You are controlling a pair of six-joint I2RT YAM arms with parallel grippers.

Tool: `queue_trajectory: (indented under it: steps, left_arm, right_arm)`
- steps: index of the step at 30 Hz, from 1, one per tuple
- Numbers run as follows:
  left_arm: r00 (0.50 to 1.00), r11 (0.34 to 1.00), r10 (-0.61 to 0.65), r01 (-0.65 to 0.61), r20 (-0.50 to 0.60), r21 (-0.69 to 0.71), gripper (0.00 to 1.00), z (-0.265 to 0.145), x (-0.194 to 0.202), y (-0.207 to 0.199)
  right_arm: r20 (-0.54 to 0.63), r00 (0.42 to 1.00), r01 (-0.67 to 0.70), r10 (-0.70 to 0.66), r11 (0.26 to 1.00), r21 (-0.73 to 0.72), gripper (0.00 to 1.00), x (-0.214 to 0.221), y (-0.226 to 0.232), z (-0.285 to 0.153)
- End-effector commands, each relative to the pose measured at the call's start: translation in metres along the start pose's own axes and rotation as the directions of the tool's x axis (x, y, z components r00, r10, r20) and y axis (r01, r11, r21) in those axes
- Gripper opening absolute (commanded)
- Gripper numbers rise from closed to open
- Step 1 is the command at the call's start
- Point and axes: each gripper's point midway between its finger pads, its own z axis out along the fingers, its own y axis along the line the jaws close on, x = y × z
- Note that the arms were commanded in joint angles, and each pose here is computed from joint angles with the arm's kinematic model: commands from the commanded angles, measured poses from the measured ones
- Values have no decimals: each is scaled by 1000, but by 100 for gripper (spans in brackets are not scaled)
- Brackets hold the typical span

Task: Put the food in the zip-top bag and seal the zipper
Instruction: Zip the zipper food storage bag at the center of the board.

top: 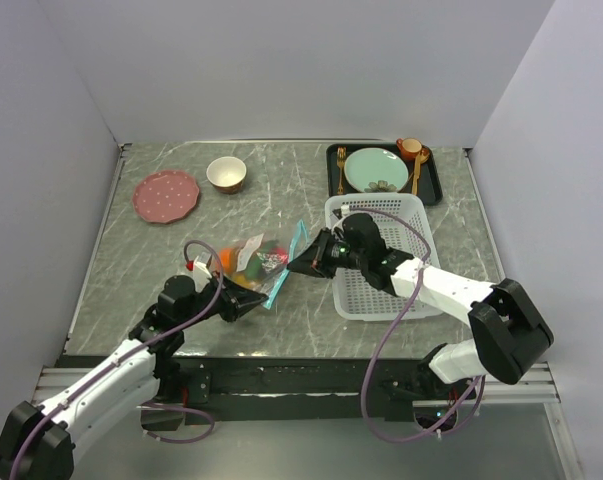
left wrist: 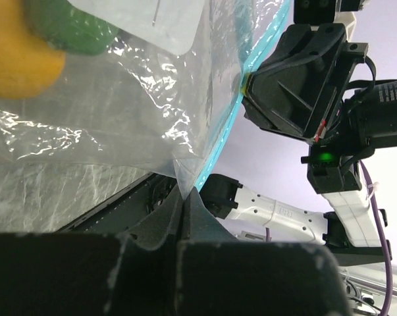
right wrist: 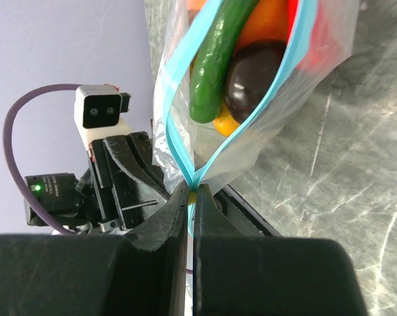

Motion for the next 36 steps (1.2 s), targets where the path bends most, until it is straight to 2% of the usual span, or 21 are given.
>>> queue_trajectory:
  steps: [1,21,36]
  left_arm:
    - [1000,999,10,-11,-18,-43,1,-5,4,8]
    - [999,999,4,-2,32,-44,1,-13,-4,7]
    - [999,998,-1,3,32,-60,1,-18,-2,10]
  right_arm:
    - [150,988,38,-37,999,-3,3,-50,6,-7]
    - [147,984,90,-103,992,92,3,-79,-13,-11]
    - [156,983,88,-100,993,84,3,-100,-15,-11]
